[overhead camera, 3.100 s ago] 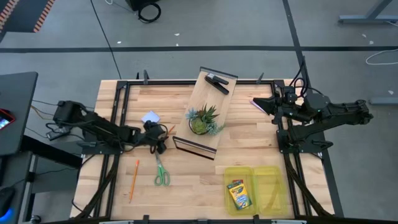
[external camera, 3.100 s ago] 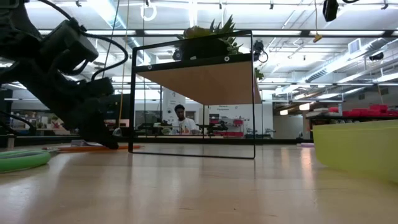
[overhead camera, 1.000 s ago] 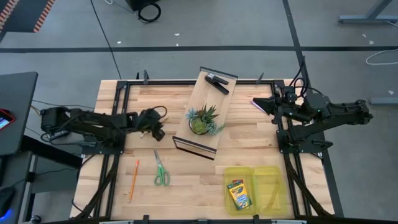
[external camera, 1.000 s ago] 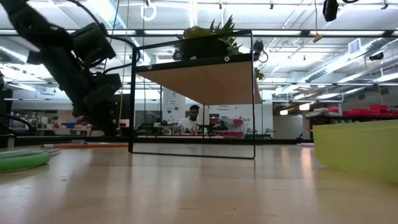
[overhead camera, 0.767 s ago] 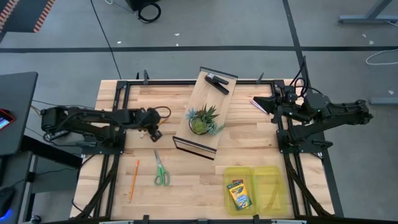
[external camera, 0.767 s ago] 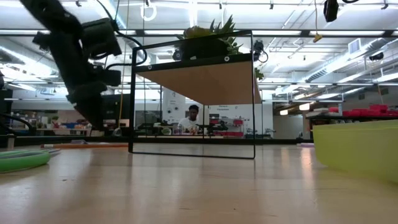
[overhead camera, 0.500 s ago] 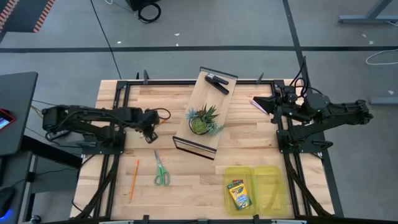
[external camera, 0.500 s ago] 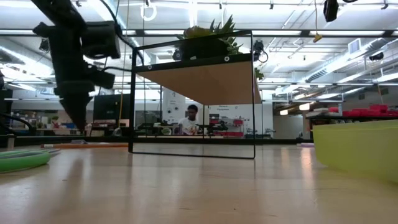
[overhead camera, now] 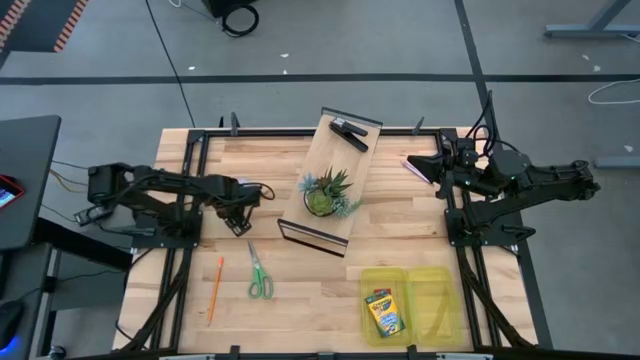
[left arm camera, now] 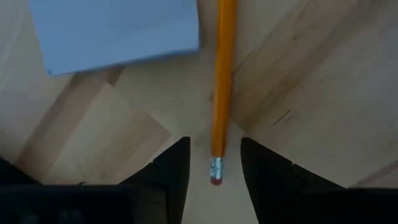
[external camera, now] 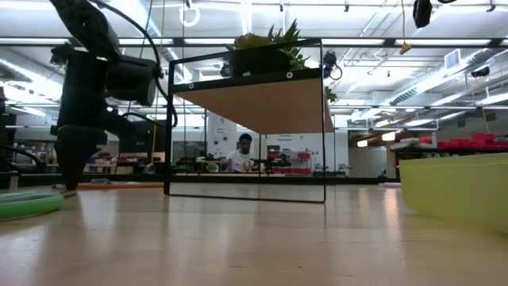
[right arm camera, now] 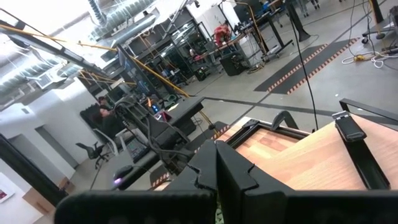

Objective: Pack school essentials
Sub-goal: Put the top orange pencil into the yellow supply box

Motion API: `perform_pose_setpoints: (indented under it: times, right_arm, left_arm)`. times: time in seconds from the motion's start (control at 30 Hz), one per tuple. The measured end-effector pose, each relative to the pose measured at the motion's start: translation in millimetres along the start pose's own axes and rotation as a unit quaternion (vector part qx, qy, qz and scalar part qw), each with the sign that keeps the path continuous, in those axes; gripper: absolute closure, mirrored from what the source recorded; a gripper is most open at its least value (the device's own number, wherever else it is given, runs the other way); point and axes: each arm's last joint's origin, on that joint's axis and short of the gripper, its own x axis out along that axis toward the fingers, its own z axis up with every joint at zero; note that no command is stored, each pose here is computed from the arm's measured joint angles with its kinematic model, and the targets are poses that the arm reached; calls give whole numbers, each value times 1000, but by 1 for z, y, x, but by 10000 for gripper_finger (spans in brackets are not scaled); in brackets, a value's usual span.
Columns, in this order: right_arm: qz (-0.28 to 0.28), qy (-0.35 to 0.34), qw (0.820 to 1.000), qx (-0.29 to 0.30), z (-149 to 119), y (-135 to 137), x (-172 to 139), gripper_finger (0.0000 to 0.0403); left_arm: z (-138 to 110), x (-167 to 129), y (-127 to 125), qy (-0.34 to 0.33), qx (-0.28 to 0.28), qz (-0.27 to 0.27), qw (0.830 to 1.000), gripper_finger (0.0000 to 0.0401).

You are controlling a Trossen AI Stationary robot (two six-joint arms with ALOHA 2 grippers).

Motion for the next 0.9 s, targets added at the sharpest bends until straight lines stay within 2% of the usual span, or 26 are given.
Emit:
perform_pose_setpoints:
  times: [0.13, 0.3, 0.67, 0.9]
  right_arm:
    - [0, 0, 1000, -1, 0, 0, 0, 395]
    - [1, 0, 1000, 0, 0, 0, 0, 395]
    - [9, -8, 1000, -4, 2, 1, 0, 395]
    - [21, -8, 1000, -1, 3, 3, 0, 395]
  left_arm:
    - [4, 0, -3, 18, 7, 10, 1000, 247]
    - [5, 3, -5, 35, 5, -3, 999, 255]
    - [6, 4, -8, 39, 8, -39, 998, 342]
    - [7, 4, -9, 32, 21, -40, 998, 389]
